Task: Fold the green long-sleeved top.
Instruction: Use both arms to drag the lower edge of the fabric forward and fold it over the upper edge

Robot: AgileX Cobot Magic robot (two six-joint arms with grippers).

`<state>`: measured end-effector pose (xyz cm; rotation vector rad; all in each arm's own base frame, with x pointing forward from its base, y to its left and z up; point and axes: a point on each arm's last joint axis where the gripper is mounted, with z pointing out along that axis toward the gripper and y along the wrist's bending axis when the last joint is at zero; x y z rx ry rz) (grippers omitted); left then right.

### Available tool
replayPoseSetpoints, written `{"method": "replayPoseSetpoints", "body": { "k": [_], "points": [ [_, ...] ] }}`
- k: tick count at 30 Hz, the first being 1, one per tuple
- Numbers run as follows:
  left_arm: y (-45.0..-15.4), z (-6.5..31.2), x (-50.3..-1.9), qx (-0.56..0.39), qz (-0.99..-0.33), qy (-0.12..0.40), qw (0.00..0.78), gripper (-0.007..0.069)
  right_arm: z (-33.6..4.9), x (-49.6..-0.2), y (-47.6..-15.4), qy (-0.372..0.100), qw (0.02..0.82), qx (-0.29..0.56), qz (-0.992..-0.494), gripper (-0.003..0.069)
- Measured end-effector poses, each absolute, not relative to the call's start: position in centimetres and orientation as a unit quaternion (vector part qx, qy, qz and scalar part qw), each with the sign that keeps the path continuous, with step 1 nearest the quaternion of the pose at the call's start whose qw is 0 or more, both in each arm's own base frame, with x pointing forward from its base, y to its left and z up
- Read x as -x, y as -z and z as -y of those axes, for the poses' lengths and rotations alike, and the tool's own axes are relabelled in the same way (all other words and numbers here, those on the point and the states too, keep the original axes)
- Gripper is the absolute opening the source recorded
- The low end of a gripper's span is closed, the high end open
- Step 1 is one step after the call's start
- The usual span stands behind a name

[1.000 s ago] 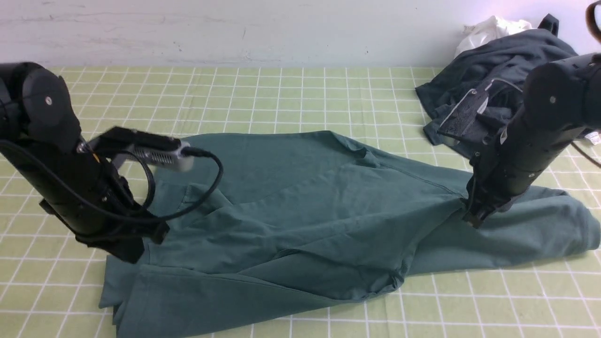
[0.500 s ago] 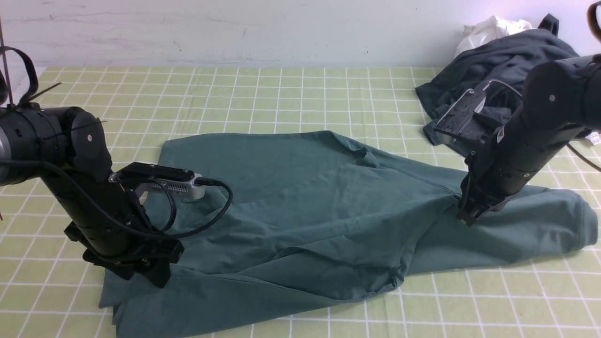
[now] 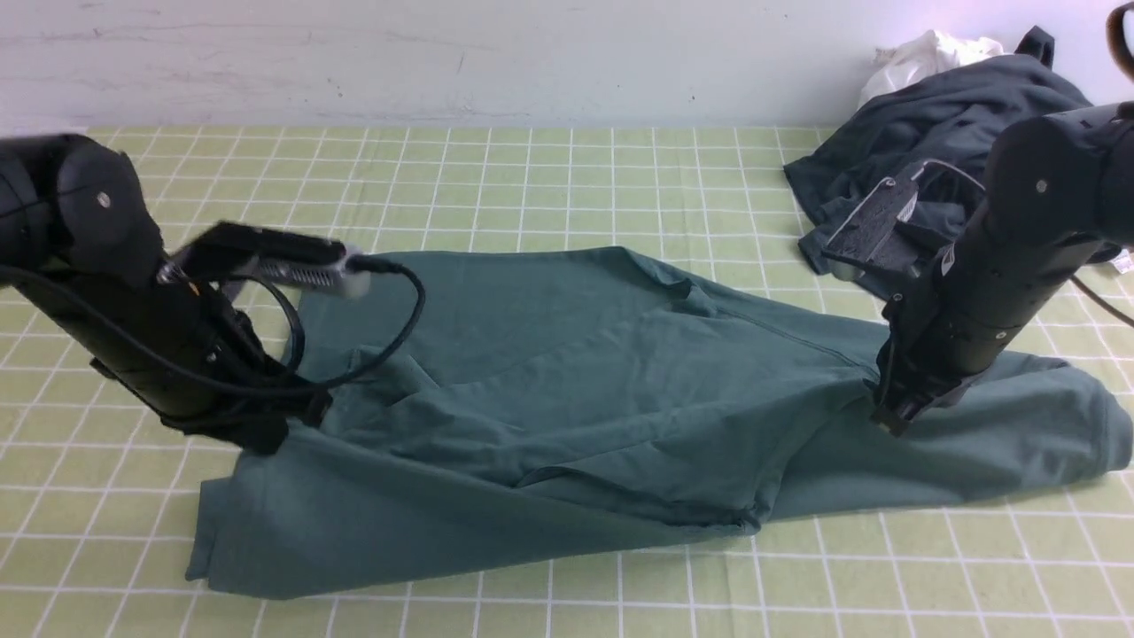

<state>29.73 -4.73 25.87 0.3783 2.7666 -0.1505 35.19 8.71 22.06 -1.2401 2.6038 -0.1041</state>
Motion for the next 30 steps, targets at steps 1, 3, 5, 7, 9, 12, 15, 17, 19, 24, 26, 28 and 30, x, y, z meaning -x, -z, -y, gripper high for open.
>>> {"method": "replayPoseSetpoints", "body": {
  "k": [1, 3, 5, 7, 9, 12, 15, 17, 19, 24, 26, 28, 30],
  "points": [
    [-27.3, 4.6, -29.5, -0.135, -0.969, 0.046, 0.199, 0.0016, -8.7, -35.3, -22.1, 0.041, 0.130, 0.430, -0.892, -0.0003],
    [-29.3, 4.3, -29.3, -0.134, -0.961, 0.035, 0.241, 0.0016, -8.6, -35.4, -22.1, 0.050, 0.137, 0.440, -0.886, -0.0003],
    [-31.3, 3.8, -29.6, -0.119, -0.949, 0.025, 0.290, 0.0016, -8.5, -35.8, -22.3, 0.066, 0.154, 0.456, -0.874, -0.0003],
    [-32.1, 3.3, -30.5, -0.101, -0.942, 0.017, 0.320, 0.0016, -8.4, -36.3, -22.4, 0.086, 0.172, 0.470, -0.861, -0.0003],
    [-32.3, 2.5, -31.9, -0.082, -0.937, 0.008, 0.338, 0.0016, -8.4, -37.0, -22.6, 0.109, 0.203, 0.482, -0.845, -0.0003],
    [-31.3, 1.4, -34.7, -0.049, -0.931, 0.003, 0.362, 0.0016, -8.4, -38.2, -22.6, 0.133, 0.244, 0.491, -0.825, -0.0003],
    [-30.1, 0.8, -37.2, -0.026, -0.923, 0.004, 0.383, 0.0016, -8.3, -39.3, -21.9, 0.140, 0.263, 0.490, -0.820, -0.0003],
    [-28.9, 0.5, -39.3, -0.011, -0.917, 0.007, 0.399, 0.0016, -8.4, -40.4, -21.3, 0.142, 0.268, 0.489, -0.818, -0.0003],
    [-27.4, 0.5, -41.5, -0.004, -0.912, 0.009, 0.410, 0.0016, -8.4, -41.8, -20.2, 0.142, 0.266, 0.485, -0.821, -0.0003],
    [-23.6, 0.5, -45.3, -0.001, -0.910, 0.009, 0.415, 0.0019, -8.2, -44.7, -18.4, 0.132, 0.273, 0.437, -0.847, -0.0002],
    [-22.3, 0.5, -46.2, -0.001, -0.913, 0.008, 0.409, 0.0037, -8.1, -45.6, -17.9, 0.126, 0.278, 0.412, -0.858, 0.0006],
    [-20.8, 0.5, -47.1, -0.001, -0.916, 0.008, 0.400, 0.0092, -8.0, -46.5, -17.7, 0.119, 0.286, 0.382, -0.871, 0.0039],
    [-20.1, 0.5, -47.6, -0.001, -0.917, 0.008, 0.398, 0.0170, -8.0, -47.0, -17.7, 0.116, 0.293, 0.361, -0.878, 0.0080]
  ]
}}
